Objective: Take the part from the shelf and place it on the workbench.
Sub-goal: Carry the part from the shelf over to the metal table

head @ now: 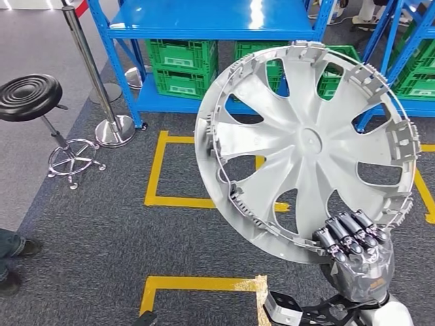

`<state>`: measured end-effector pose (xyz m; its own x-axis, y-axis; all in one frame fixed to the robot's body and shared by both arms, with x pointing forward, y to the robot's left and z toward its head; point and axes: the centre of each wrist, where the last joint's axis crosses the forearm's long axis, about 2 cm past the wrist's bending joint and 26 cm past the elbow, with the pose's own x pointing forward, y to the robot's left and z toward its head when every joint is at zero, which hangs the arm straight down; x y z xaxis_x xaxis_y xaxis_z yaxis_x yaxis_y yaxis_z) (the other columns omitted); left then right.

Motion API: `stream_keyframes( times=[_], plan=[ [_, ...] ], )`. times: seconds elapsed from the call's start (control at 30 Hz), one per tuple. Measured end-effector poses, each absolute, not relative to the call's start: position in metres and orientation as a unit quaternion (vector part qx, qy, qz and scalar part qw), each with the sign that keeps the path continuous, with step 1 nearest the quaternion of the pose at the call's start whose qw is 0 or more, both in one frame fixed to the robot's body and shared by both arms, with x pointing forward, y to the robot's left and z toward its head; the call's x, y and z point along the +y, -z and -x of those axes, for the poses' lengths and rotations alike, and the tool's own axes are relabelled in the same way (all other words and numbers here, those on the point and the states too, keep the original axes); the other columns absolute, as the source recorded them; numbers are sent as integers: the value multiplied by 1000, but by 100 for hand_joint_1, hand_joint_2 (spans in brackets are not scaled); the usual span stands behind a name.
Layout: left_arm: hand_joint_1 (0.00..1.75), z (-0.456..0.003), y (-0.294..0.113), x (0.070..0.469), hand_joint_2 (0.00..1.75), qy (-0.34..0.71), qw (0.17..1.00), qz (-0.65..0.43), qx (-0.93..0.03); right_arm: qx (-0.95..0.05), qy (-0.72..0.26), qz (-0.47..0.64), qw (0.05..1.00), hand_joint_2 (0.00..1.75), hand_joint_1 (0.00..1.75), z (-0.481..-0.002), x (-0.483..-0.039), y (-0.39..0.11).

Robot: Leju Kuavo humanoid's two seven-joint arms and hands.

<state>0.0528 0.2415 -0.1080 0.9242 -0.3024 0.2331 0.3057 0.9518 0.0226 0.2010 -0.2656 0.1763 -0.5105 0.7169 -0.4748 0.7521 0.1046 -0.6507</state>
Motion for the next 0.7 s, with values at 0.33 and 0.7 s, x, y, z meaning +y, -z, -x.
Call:
stream_keyframes(
  times=[0.33,0.7],
  plan=[
    [0,-54,108,242,175,156,980,6,-119,745,444,-497,13,175,175,-202,-263,-177],
    [0,-53,108,246,175,157,981,8,-117,751,435,-496,6,175,175,-203,-258,-177]
  ],
)
